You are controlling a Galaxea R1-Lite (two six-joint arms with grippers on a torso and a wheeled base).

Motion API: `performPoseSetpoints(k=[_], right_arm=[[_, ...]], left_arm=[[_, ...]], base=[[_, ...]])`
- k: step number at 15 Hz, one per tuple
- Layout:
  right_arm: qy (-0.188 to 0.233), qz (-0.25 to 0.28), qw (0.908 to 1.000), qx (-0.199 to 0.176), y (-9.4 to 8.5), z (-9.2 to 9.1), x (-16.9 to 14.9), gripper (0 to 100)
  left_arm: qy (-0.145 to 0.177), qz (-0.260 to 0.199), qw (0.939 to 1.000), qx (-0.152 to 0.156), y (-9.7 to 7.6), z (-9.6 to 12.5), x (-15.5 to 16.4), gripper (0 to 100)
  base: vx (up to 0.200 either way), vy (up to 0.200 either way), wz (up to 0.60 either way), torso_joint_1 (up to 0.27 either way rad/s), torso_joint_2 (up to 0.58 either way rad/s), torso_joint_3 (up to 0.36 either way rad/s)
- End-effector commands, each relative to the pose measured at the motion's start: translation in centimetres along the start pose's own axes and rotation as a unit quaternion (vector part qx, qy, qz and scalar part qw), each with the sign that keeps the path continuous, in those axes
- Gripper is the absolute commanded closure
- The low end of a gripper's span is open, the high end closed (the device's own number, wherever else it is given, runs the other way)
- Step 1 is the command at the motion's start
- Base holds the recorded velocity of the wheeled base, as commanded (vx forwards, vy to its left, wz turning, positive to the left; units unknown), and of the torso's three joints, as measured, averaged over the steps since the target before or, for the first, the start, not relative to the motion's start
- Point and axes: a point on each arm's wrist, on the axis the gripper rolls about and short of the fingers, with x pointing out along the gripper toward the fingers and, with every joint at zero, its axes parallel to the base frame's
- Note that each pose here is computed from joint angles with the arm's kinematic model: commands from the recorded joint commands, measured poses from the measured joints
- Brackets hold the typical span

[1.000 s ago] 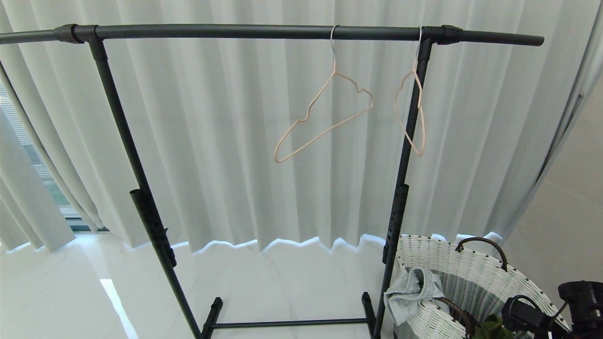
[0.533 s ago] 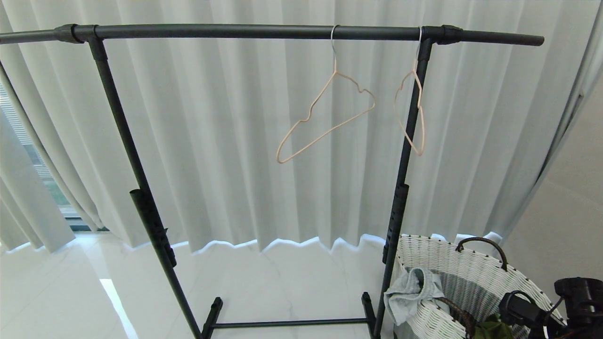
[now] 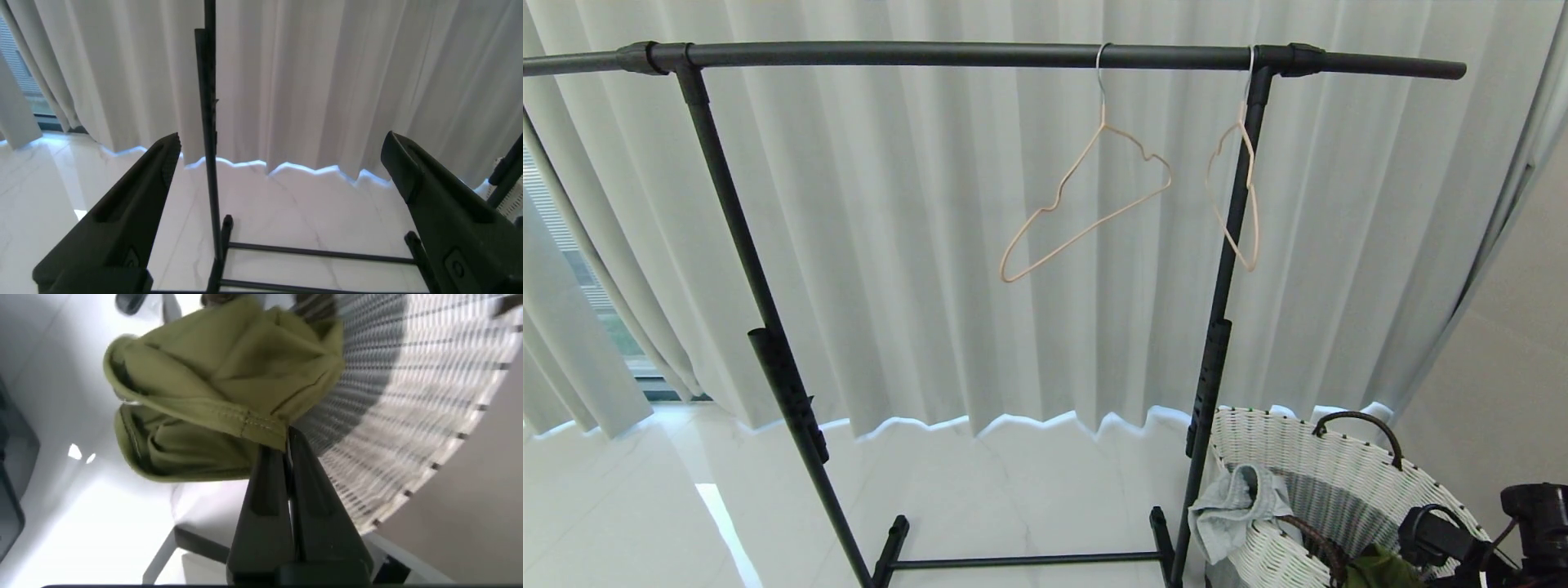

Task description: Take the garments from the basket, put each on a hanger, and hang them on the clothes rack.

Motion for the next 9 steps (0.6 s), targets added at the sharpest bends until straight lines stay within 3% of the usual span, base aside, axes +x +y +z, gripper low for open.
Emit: performPoseSetpoints(k=[1,7,9], right_arm=[[-0.029,-0.036,0.9989,-0.006,-0.1,0.6,-2.3,100],[-0.073,-0.090,0.9930,-0.017,-2.5,3.5,-6.3,100],[-0.051,-0.060,0.9969,-0.007,-3.6,5.8,-12.8,100]], left_arm=[[0.000,0.001,1.0000,0.000,0.0,0.0,0.0,0],[0.000,0.001,1.0000,0.000,0.0,0.0,0.0,0],[0.000,0.000,1.0000,0.000,0.0,0.0,0.0,0]], base=[[0.000,0.000,0.00,0.000,0.00,0.000],[0.000,0.000,0.00,0.000,0.00,0.000],[0.000,0.000,0.00,0.000,0.00,0.000]])
